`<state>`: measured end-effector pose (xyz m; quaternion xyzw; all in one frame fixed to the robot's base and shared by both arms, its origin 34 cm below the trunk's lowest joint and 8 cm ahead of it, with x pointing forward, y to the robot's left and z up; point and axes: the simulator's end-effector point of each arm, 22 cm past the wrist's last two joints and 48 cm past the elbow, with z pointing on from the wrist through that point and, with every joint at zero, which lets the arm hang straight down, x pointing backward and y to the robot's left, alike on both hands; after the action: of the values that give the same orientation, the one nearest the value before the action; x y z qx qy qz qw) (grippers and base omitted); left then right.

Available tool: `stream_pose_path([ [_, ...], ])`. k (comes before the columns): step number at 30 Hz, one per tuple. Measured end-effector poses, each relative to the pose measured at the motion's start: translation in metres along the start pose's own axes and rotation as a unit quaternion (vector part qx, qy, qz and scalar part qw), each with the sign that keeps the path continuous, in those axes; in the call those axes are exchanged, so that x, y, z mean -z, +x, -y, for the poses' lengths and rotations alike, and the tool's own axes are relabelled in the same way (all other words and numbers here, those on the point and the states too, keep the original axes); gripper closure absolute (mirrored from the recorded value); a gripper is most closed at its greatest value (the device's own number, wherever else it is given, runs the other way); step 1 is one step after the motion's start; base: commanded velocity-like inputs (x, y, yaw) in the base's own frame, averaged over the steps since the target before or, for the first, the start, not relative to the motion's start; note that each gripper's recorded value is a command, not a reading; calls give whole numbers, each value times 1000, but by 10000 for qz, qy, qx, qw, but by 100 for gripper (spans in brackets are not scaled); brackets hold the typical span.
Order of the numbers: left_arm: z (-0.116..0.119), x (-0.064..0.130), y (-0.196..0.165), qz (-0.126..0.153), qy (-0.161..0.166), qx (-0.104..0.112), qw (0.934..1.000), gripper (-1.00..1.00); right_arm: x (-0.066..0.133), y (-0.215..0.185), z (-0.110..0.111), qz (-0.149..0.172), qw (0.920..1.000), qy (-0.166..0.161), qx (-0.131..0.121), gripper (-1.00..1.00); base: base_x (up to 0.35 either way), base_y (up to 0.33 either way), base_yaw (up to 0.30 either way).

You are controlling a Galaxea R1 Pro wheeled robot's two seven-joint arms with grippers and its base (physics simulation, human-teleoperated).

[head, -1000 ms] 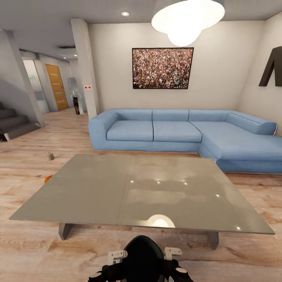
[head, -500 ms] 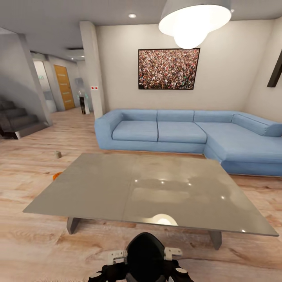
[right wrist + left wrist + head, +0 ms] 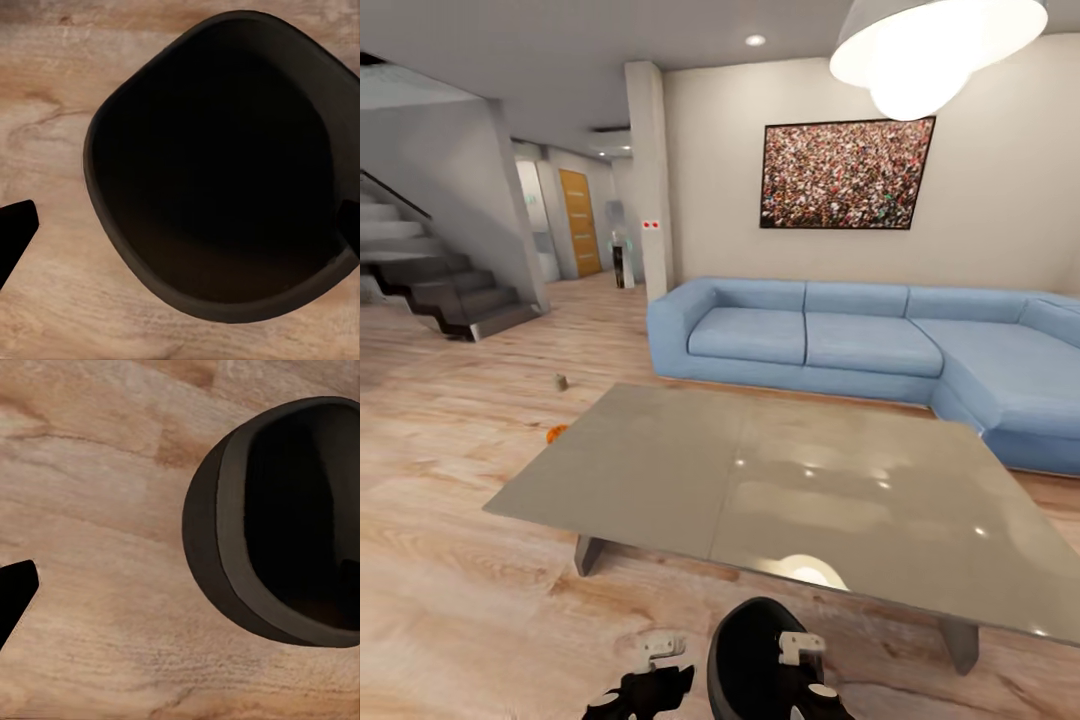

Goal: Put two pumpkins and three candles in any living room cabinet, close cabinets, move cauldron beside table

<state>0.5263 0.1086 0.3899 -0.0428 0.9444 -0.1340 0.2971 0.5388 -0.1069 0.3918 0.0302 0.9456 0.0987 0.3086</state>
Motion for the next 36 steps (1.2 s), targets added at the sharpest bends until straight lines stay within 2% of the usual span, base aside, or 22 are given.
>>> stream_pose_path([
  [3, 1, 3, -3, 0, 10, 104, 9999, -100, 3, -3, -1, -1, 10000, 0, 0, -100, 0, 0, 285],
  [7, 5, 9, -7, -38, 39, 421, 9991, -100, 9, -9, -3, -2, 10000, 0, 0, -100, 0, 0, 285],
  [11, 9, 14, -7, -172, 54, 488, 9986, -100, 14, -15, -4, -2, 10000, 0, 0, -100, 0, 0, 285],
  [17, 10, 23, -16, -191, 35, 528, 9984, -100, 23, -24, -7, -3, 10000, 0, 0, -100, 0, 0, 285],
  [21, -20, 31, -28, -107, -167, 1015, 9946, -100, 28, -30, -9, -4, 10000, 0, 0, -100, 0, 0, 285],
  [25, -50, 40, -40, -26, -362, 1333, 9904, -100, 34, -36, -10, -8, 10000, 1, 0, -100, 0, 0, 285],
  [27, -57, 43, -44, 4, -415, 1460, 9884, -100, 37, -38, -11, -10, 10000, 1, -1, -100, 0, 0, 285],
  [36, -58, 57, -55, 4, -456, 1546, 9869, -100, 49, -51, -15, -7, 10000, -4, -1, -100, -2, 0, 285],
])
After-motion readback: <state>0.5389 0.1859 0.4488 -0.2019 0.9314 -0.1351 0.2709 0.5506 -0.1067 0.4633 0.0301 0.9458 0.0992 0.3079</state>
